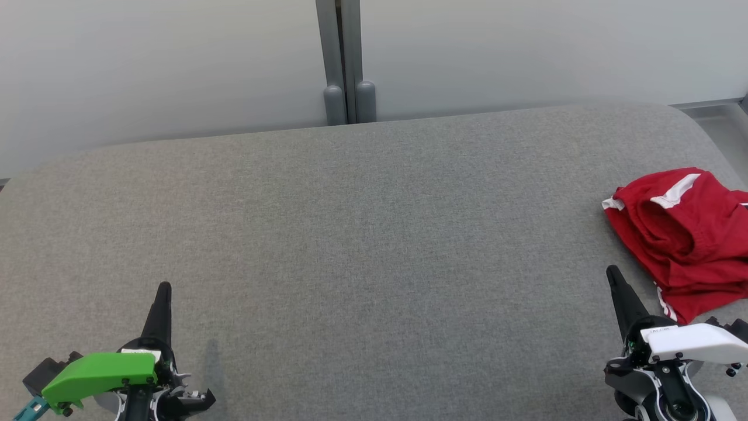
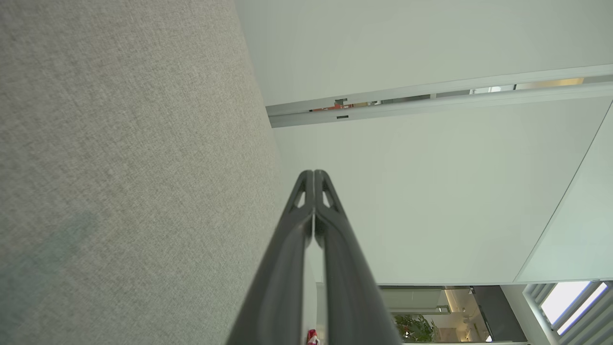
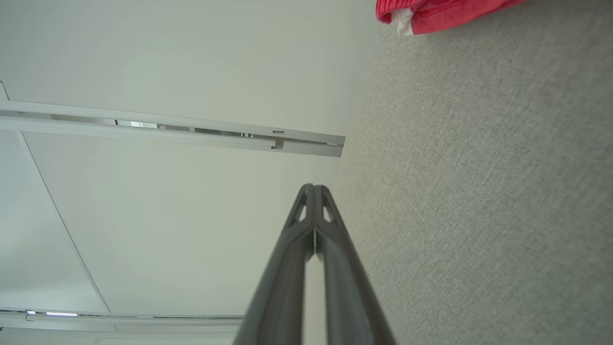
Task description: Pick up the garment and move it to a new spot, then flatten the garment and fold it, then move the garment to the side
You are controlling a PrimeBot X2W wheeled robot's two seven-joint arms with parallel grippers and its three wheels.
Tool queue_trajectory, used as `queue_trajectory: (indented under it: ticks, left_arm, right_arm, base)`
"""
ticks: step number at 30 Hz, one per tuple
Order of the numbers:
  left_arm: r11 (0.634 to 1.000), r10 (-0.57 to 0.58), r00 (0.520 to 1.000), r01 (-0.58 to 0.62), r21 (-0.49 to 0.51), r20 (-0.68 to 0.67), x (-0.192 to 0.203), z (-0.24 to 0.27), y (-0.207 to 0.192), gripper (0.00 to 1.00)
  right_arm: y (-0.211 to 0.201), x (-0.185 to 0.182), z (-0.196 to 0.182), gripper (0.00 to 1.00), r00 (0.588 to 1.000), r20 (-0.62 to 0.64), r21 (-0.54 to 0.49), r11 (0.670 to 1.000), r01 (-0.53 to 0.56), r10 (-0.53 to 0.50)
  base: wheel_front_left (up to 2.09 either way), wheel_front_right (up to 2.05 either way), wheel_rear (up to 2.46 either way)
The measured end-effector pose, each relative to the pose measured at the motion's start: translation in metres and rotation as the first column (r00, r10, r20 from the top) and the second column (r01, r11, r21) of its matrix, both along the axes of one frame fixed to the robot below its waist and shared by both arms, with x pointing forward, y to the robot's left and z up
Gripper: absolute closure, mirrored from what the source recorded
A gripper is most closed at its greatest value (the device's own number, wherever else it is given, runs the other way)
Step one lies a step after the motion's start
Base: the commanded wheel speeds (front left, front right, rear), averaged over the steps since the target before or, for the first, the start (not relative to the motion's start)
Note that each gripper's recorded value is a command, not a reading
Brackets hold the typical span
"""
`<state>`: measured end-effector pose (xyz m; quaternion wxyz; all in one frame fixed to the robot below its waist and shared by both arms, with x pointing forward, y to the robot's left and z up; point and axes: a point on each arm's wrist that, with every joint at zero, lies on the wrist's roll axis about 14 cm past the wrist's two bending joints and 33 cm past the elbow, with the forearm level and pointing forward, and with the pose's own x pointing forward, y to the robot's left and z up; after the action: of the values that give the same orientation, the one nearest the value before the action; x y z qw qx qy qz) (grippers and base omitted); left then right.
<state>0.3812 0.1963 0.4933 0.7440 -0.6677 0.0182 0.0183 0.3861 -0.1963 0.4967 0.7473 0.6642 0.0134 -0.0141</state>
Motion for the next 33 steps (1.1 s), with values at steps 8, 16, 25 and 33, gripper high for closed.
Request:
queue_trajectory:
  ticks: [8,16,25,33]
  left_arm:
    - [0.999,-0.001,1.0,0.002,-0.05,0.016,0.003,0.005,0.001,1.0]
    - [0.996,0.001,1.0,0.002,-0.093,0.029,0.005,0.007,0.002,1.0]
    - [0.994,0.001,0.999,0.003,-0.113,0.04,0.006,0.011,0.003,1.0]
    - [0.994,0.002,0.999,0.003,-0.113,0.04,0.006,0.011,0.003,1.0]
  right_arm:
    - [-0.001,0.001,0.004,1.0,1.0,0.013,0.054,0.999,-0.003,0.002]
    - [-0.002,0.001,0.006,1.0,1.0,0.025,0.104,0.995,-0.003,0.001]
    - [-0.003,0.002,0.007,1.0,1.0,0.029,0.123,0.992,-0.003,-0.001]
    - [-0.003,0.002,0.007,1.0,1.0,0.029,0.123,0.992,-0.003,-0.001]
  base:
    - [0.0,0.0,0.0]
    - [0.0,0.0,0.0]
    - [0.0,0.0,0.0]
    - [0.0,0.0,0.0]
